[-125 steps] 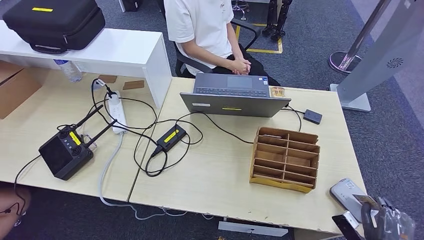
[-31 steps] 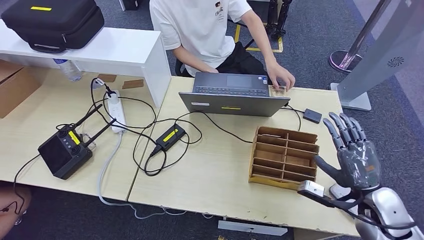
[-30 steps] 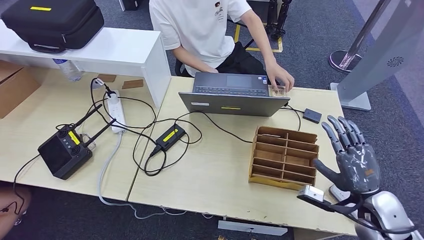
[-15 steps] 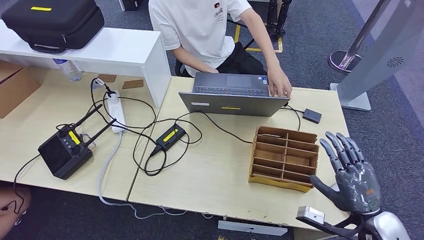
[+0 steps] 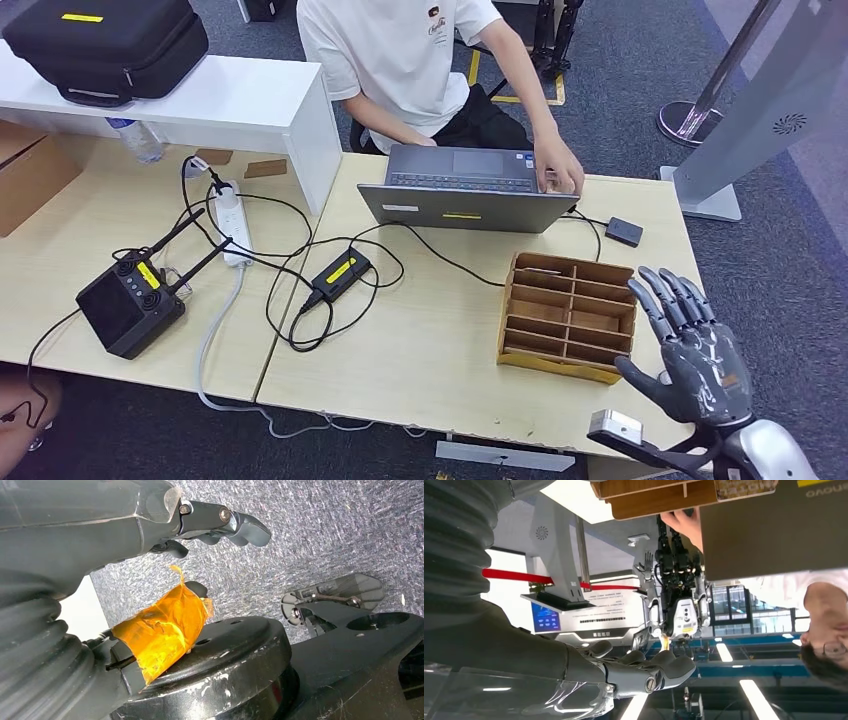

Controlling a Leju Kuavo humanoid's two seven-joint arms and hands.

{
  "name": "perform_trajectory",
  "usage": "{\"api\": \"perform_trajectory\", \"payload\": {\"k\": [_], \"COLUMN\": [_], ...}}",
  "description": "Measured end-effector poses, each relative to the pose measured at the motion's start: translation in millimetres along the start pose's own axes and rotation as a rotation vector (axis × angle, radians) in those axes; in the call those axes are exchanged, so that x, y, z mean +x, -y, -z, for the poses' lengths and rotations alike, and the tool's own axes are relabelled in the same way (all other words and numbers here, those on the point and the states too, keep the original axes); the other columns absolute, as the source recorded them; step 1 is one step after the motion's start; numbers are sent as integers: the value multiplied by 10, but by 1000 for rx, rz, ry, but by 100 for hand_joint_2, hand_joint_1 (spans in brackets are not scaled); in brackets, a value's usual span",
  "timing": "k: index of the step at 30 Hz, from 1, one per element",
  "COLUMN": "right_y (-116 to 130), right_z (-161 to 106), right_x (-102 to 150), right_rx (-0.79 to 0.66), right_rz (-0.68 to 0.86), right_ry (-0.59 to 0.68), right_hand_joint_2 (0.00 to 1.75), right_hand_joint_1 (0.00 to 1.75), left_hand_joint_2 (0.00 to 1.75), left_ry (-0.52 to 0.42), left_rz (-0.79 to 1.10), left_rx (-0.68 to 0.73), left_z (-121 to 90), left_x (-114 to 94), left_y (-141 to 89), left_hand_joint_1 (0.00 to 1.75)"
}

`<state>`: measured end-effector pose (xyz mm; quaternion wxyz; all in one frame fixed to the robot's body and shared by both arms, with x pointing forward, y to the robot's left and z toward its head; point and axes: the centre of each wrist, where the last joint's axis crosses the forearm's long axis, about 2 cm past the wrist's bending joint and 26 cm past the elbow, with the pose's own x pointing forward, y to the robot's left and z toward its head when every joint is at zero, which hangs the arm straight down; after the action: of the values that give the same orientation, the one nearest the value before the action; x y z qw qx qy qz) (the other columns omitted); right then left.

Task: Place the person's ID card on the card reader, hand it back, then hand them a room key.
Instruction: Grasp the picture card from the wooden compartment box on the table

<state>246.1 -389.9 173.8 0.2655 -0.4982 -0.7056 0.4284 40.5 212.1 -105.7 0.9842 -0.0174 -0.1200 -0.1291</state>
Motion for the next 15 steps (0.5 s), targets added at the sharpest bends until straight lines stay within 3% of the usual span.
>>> {"api": "perform_trajectory", "payload": {"k": [5,15], "right_y": [-86,-379], "right_z": [165,768], "right_x": [24,112], "right_rx": [52,150], "right_rz": [0,68], "right_ry": [21,32], "right_hand_joint_2": [175,175], "right_hand_joint_1": [0,0], "left_hand_joint_2": [175,175], "left_ry": [5,11], "left_rz": [14,35], "left_rx": [-2,-10], "left_z": [0,1], "left_x": [3,10], "left_y": [-1,-1], "left_hand_joint_1": [0,0]}}
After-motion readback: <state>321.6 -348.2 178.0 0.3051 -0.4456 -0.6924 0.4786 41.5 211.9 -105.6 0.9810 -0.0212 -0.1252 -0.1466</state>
